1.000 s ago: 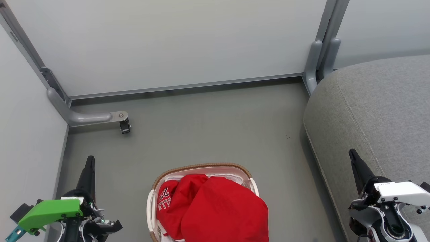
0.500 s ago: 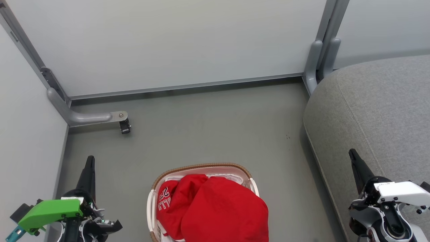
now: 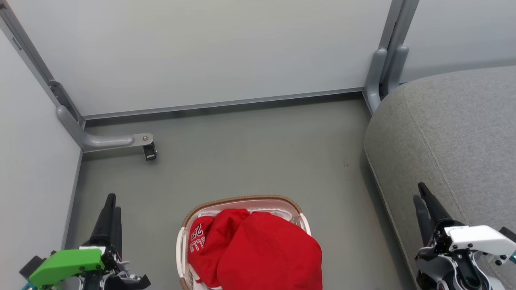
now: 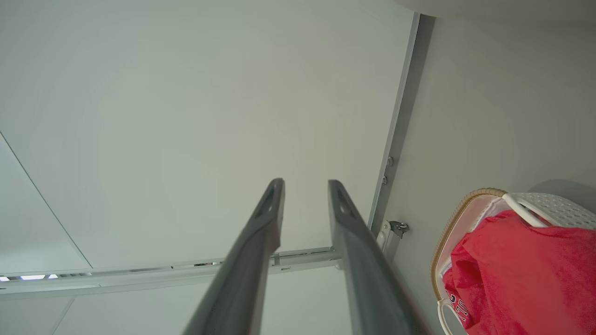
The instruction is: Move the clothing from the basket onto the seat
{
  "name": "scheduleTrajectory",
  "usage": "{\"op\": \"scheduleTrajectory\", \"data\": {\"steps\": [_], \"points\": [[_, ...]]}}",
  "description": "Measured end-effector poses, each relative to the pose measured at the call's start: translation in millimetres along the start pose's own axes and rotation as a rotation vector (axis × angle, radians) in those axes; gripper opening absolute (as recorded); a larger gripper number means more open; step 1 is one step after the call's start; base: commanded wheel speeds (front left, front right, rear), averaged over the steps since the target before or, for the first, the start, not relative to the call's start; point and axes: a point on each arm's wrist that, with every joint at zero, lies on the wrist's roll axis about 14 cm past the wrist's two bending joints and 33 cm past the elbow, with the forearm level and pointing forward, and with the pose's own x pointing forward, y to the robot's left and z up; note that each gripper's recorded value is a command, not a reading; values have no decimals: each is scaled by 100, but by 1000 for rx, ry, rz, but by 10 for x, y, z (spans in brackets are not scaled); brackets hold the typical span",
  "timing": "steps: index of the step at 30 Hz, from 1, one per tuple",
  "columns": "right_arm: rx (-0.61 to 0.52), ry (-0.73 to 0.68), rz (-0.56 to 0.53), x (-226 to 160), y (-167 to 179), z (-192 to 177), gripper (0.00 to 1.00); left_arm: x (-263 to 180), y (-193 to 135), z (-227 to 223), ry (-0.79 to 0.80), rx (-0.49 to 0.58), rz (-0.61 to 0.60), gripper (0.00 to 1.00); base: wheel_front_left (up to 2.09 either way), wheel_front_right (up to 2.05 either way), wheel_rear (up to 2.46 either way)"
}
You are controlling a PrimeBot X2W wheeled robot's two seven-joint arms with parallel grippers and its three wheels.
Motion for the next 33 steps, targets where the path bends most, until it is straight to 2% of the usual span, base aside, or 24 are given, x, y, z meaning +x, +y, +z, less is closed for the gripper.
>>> {"op": "scheduleTrajectory", "data": {"steps": [5, 10, 24, 33], "points": [[-15, 1, -24, -26, -79, -22, 100, -38, 111, 2, -11, 13, 34, 100, 0, 0, 0], [-92, 17, -27, -7, -78, -73, 100, -38, 131, 16, -17, 95, 44, 100, 0, 0, 0], [-372, 46, -14, 76, -30, -168, 100, -45, 196, 25, 0, 449, 75, 100, 0, 0, 0], [-538, 78, -12, 87, -68, -274, 100, -55, 238, 4, 11, 629, 87, 100, 0, 0, 0]]}}
